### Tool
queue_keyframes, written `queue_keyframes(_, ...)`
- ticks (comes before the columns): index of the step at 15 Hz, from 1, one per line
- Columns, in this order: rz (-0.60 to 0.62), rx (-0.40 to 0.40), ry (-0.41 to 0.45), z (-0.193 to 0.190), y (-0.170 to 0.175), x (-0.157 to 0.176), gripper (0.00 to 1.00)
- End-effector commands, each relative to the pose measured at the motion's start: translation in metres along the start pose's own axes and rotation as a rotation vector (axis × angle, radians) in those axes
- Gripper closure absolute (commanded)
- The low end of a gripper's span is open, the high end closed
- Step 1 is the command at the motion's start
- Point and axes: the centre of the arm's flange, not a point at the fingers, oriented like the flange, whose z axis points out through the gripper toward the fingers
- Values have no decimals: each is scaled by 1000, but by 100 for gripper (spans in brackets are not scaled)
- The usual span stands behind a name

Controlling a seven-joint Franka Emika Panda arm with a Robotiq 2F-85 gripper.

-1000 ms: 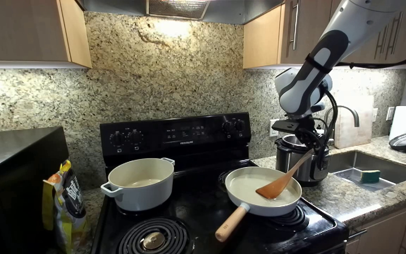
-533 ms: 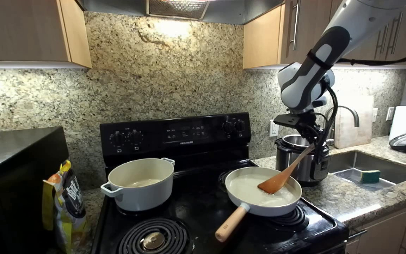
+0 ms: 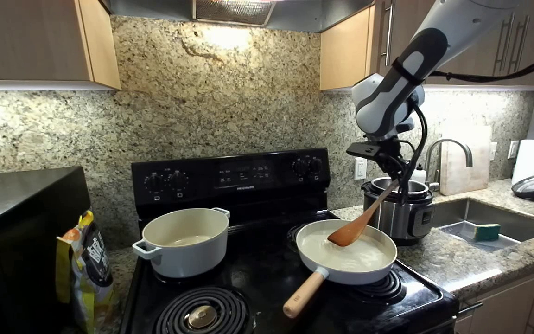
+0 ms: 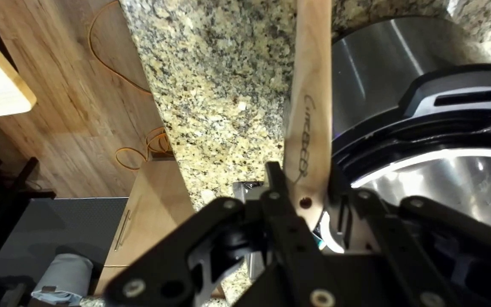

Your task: Pick up the cooking stick and stir in the pan

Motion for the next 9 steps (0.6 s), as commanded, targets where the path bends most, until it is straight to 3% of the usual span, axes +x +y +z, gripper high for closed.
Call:
queue_keyframes(1,-20,-21,7,-10,-5,-23,90)
queue_keyframes(9,-136,-63,28,12,4,-66,90)
